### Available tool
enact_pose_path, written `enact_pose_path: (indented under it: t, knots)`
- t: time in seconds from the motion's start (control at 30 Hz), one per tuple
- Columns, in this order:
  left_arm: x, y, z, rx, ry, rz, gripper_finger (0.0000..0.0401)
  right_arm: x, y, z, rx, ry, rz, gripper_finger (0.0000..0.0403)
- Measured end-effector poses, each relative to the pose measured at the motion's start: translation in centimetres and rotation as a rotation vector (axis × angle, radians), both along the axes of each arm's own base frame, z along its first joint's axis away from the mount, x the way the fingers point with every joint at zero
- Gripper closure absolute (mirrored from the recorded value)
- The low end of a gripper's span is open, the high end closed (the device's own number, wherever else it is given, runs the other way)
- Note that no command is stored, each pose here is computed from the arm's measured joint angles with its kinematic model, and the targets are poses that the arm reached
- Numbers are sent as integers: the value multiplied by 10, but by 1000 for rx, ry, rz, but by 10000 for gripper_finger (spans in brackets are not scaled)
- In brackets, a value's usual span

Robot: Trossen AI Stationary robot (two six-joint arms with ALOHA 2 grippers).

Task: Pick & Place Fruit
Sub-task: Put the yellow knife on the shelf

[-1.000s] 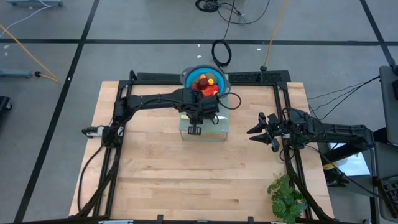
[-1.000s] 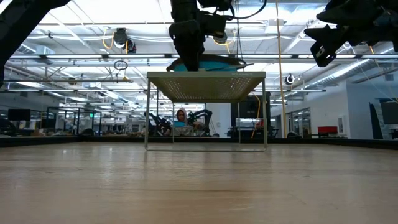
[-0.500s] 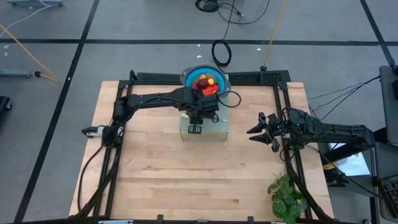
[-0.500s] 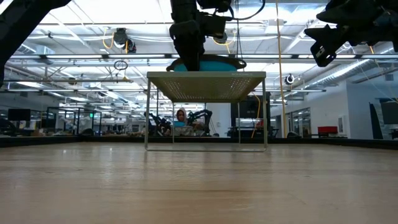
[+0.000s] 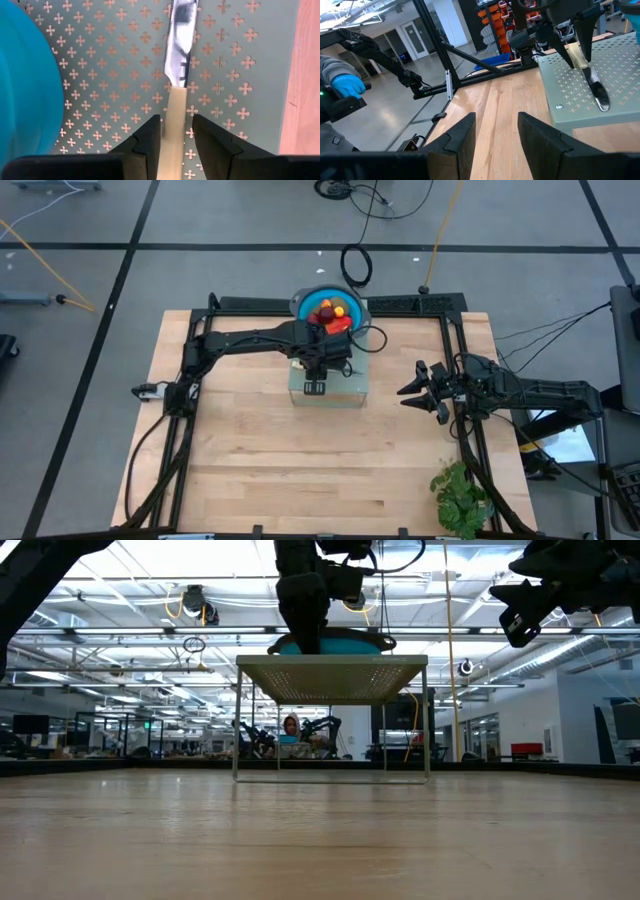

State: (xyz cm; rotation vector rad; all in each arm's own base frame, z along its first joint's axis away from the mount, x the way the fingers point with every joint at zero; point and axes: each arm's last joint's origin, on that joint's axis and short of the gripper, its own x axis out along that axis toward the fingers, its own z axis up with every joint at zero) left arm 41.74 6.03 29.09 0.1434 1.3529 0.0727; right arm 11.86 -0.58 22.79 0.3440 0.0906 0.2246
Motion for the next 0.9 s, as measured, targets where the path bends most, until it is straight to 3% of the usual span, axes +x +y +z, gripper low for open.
enact_pose_path:
  t: [0.9]
  knots:
    - [-1, -1, 10, 4, -8, 29, 281, 0, 0, 0, -3, -1, 0, 264]
